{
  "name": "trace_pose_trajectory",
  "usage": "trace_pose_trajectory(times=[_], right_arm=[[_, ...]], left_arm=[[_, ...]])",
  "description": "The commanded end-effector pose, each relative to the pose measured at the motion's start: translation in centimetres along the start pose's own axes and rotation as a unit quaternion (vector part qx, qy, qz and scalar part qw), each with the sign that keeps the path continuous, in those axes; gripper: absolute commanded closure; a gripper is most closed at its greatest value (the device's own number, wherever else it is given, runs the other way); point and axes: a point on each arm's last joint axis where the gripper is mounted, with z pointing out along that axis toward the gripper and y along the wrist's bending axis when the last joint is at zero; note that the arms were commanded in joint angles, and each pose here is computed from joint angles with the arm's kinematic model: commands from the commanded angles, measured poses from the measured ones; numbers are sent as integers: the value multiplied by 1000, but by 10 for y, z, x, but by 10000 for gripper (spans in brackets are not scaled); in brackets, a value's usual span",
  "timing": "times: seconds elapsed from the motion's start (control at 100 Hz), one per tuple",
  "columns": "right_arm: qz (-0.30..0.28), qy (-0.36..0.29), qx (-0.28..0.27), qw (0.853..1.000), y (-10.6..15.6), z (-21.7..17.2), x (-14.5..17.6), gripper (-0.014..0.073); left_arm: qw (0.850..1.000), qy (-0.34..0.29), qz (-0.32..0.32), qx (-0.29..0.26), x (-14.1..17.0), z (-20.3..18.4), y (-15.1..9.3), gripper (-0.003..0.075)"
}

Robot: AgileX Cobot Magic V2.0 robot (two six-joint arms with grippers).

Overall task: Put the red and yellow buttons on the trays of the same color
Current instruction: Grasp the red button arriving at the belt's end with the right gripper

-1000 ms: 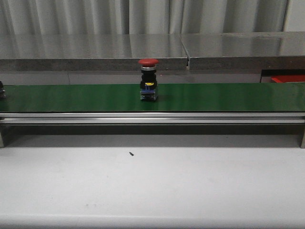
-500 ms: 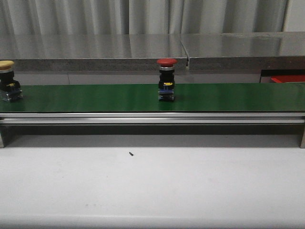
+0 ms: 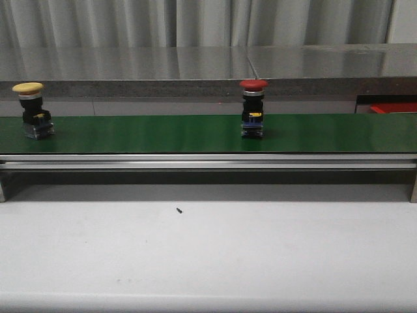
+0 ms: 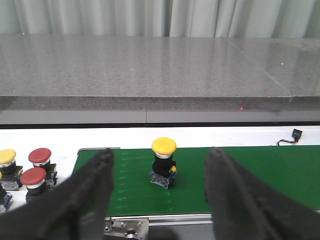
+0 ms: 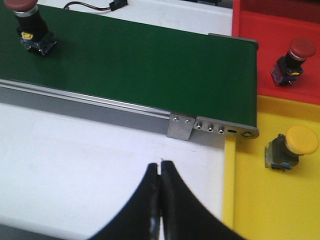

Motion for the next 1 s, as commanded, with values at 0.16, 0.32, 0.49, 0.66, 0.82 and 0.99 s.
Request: trace_pose_trajectory(times=[0.16, 0.32, 0.49, 0.66, 0.82, 0.99], right_arm=[[5, -36, 0, 999, 0, -5, -11, 564], [7, -28, -4, 1000, 1, -5, -9, 88], [9, -36, -4, 999, 1, -4, -13, -30], [3, -12, -7, 1000, -4, 15, -28, -29], [-14, 30, -28, 999, -3, 50, -47, -29], [-42, 67, -65, 995, 12, 102, -68, -29]], left_arm=[[999, -32, -10, -15, -10, -3, 2, 739], [999, -32, -10, -15, -10, -3, 2, 739], [999, -32, -10, -15, -10, -3, 2, 739], [999, -32, -10, -15, -10, -3, 2, 739], [999, -32, -10, -15, -10, -3, 2, 739], [999, -32, -10, -15, -10, -3, 2, 739]])
